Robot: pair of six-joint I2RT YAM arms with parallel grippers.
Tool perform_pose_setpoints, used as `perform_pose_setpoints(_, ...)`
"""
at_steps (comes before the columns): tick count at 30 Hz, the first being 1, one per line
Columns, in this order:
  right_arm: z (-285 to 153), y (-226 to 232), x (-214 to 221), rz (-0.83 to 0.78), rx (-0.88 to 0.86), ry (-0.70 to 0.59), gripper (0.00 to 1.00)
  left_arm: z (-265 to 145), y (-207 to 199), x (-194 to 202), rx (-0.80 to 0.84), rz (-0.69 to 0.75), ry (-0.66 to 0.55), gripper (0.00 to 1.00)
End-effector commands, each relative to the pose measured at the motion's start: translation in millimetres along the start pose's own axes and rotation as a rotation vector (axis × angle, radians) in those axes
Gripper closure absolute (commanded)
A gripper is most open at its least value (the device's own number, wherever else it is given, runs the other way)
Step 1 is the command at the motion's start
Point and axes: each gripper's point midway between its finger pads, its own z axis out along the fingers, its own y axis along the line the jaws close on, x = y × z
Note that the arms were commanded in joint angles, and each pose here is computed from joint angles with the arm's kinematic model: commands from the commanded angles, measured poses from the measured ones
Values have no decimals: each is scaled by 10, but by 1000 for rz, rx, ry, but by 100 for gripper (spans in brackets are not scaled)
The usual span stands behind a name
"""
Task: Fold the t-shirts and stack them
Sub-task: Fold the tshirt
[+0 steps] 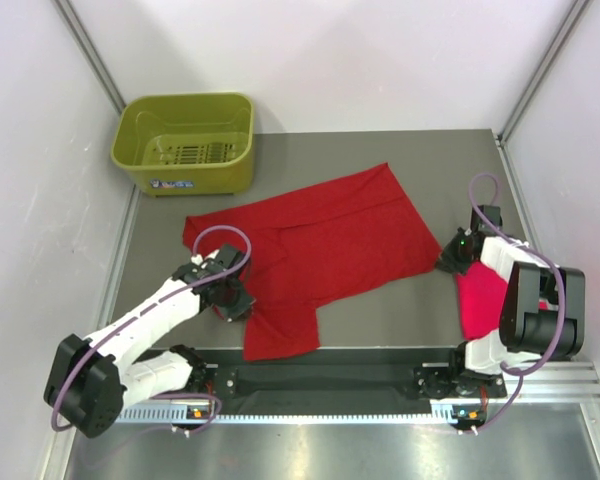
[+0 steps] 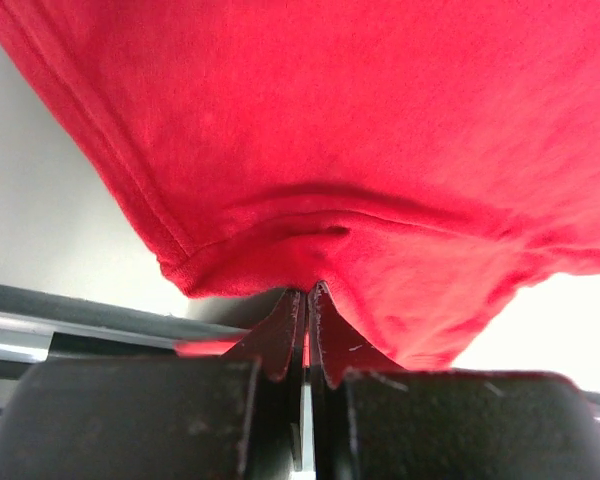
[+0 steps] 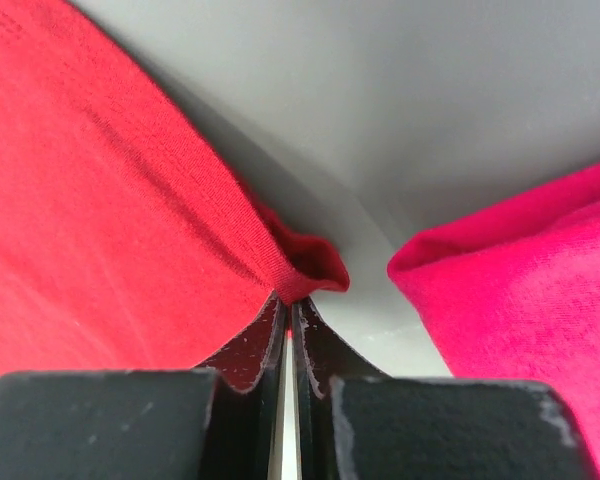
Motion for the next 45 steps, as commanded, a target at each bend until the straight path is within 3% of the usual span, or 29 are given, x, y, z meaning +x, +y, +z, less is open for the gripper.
perform_pose_setpoints(1, -123, 177, -250, -79, -31, -47, 100, -127, -144, -227, 37, 8, -49, 100)
perform_pose_setpoints(20, 146, 1240, -919, -172, -139, 15, 100, -162, -295, -1399, 55, -115, -114, 100)
perform_pose_setpoints(30, 434, 1619, -1084, -202, -179, 59, 100, -58, -267, -1699, 53, -177, -101, 100)
perform_pose_setpoints(45, 694, 1715, -1218, -221, -167, 89, 100, 165, -390, -1997, 57, -201, -47, 100)
